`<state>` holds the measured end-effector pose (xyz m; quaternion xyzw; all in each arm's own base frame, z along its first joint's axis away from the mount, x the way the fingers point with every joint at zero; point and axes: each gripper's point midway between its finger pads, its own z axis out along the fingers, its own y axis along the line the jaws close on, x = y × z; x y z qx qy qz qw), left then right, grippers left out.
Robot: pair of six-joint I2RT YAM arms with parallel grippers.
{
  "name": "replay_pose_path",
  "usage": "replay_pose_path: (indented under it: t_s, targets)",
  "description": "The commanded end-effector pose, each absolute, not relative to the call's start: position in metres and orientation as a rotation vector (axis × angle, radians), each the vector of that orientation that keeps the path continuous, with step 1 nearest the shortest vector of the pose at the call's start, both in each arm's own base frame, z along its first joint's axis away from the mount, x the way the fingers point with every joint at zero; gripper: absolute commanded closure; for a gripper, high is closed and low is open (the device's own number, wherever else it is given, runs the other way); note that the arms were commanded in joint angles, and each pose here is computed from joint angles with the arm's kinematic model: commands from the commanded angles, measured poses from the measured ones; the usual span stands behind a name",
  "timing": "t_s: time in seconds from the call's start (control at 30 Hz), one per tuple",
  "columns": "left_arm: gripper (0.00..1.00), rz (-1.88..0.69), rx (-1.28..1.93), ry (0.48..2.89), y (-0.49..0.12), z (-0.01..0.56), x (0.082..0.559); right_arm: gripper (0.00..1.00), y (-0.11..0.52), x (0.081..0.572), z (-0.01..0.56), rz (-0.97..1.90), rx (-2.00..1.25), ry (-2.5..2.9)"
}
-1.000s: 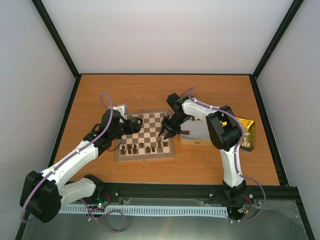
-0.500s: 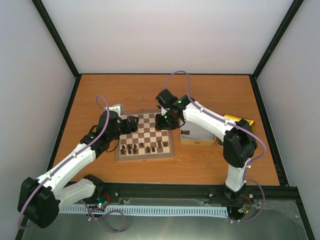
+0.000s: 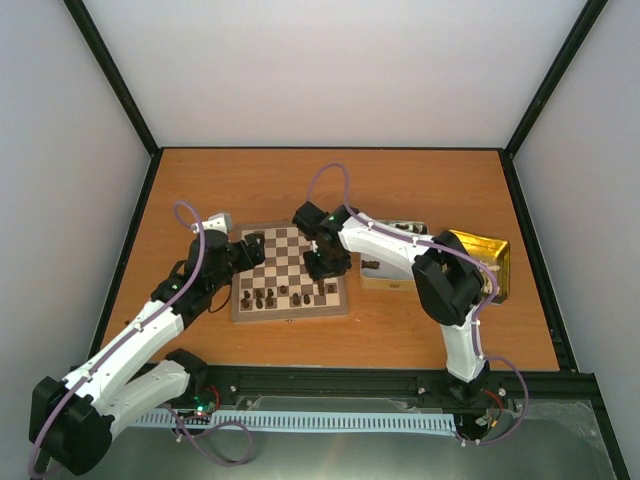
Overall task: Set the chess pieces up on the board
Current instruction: Pick up the chess piece from the chessboard.
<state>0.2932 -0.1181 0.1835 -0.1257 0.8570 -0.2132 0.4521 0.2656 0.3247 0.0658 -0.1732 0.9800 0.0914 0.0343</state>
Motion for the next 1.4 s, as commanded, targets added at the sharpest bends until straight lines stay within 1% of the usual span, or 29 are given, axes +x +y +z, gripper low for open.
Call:
replay_pose_path:
  t_s: [0.0,0.13,0.4,0.5,0.53,0.6,0.67,0.8,0.87,1.03,1.2,1.37]
  targets:
    - [0.16,-0.526,-0.347,2.12,-0.114,0.181,0.293,0.66,0.331,0.267,0.063,0.272,-0.557,3.004]
    - [0.16,-0.53,-0.341,2.129,-0.116,0.179,0.293,0.69,0.332,0.266,0.056,0.267,-0.556,3.02]
    - [0.16,-0.528,-0.341,2.128,-0.115,0.179,0.292,0.7,0.335,0.259,0.044,0.296,-0.552,3.06]
    - [0.16,-0.53,-0.34,2.13,-0.116,0.178,0.292,0.77,0.335,0.256,0.039,0.307,-0.536,3.079]
    - [0.16,-0.532,-0.338,2.13,-0.116,0.178,0.292,0.81,0.335,0.256,0.038,0.307,-0.53,3.084]
    - [0.16,-0.531,-0.335,2.129,-0.116,0.179,0.291,0.83,0.335,0.255,0.035,0.301,-0.52,3.091]
    - [0.16,-0.53,-0.334,2.129,-0.116,0.179,0.291,0.82,0.334,0.256,0.034,0.29,-0.511,3.092]
    - [0.16,-0.533,-0.333,2.128,-0.115,0.179,0.289,0.73,0.328,0.257,0.033,0.234,-0.506,3.088]
    - [0.16,-0.535,-0.335,2.127,-0.115,0.179,0.289,0.71,0.325,0.256,0.033,0.199,-0.517,3.082]
    - [0.16,-0.542,-0.339,2.127,-0.116,0.178,0.29,0.71,0.325,0.248,0.031,0.166,-0.541,3.09]
    - [0.16,-0.539,-0.337,2.127,-0.115,0.178,0.289,0.72,0.314,0.247,0.027,0.052,-0.526,3.087]
    - [0.16,-0.54,-0.345,2.124,-0.114,0.177,0.288,0.76,0.311,0.248,0.028,-0.001,-0.521,3.073]
